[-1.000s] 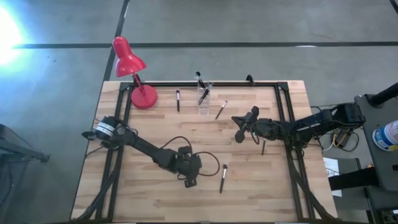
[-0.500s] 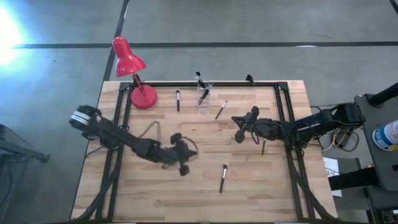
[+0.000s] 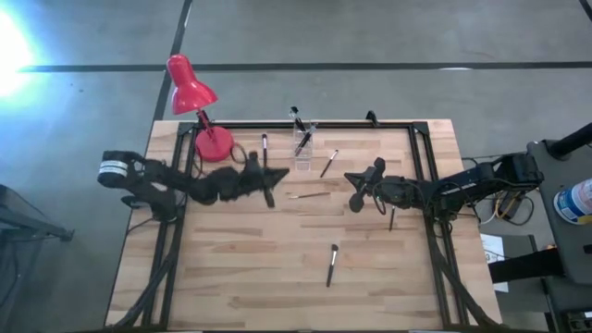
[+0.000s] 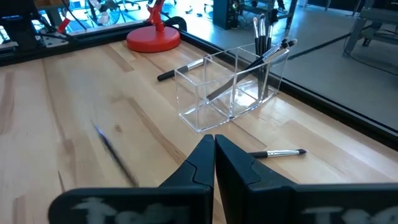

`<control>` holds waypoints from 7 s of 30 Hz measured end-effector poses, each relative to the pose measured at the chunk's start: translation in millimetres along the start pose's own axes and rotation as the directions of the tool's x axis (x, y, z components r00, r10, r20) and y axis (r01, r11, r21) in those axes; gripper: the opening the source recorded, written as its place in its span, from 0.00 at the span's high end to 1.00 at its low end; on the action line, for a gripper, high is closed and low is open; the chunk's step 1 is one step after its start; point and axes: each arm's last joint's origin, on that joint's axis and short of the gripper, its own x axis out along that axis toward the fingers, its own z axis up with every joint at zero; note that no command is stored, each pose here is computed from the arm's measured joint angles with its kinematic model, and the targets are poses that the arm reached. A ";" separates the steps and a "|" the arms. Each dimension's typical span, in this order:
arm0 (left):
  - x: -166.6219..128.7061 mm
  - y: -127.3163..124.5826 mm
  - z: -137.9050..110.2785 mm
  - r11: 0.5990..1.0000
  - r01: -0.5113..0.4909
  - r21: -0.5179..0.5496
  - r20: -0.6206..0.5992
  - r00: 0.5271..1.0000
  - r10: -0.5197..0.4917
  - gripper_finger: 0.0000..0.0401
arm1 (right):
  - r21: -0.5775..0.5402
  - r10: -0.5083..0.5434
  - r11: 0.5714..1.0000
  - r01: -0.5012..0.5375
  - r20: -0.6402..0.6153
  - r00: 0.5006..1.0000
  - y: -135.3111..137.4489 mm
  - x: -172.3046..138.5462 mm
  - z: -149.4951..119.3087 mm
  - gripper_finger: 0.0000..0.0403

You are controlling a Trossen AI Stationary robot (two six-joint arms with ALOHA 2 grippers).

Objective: Put items in baskets/containers
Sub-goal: Put the black eyeshadow brush into the transparent organizer

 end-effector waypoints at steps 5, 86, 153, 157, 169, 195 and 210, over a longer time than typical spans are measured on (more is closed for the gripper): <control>10.8 11.3 6.2 0.995 0.097 -0.010 -0.044 0.994 -0.098 1.00 | -0.005 -0.001 1.000 0.001 -0.008 1.000 -0.2 0.0 -0.8 0.98; -45.5 -2.0 -48.1 0.978 0.207 0.021 -0.220 0.955 -0.197 1.00 | -0.230 0.203 0.774 -0.590 -0.793 0.575 83.9 23.6 -29.2 0.97; -20.8 -46.0 16.2 0.900 0.429 0.075 0.205 0.877 -0.435 0.97 | -0.137 0.525 0.850 -0.509 0.136 0.840 122.0 61.0 55.8 0.97; -17.7 -46.7 18.4 0.914 0.398 0.077 0.206 0.891 -0.405 0.97 | -0.166 0.512 0.856 -0.489 0.139 0.848 121.5 61.4 56.0 0.93; 11.2 -55.3 35.0 0.943 0.303 0.140 0.103 0.942 -0.318 0.98 | -0.253 0.474 0.854 -0.455 0.017 0.880 113.8 58.7 51.4 0.66; 60.4 20.3 83.1 0.949 -0.134 0.284 -0.167 0.968 0.186 0.98 | -0.261 0.319 0.918 -0.297 0.045 0.947 9.1 9.3 25.4 0.98; 129.1 78.7 74.6 0.938 -0.195 0.288 -0.321 0.903 0.286 0.98 | -0.266 0.320 0.918 -0.295 0.055 0.946 9.8 10.2 26.9 0.98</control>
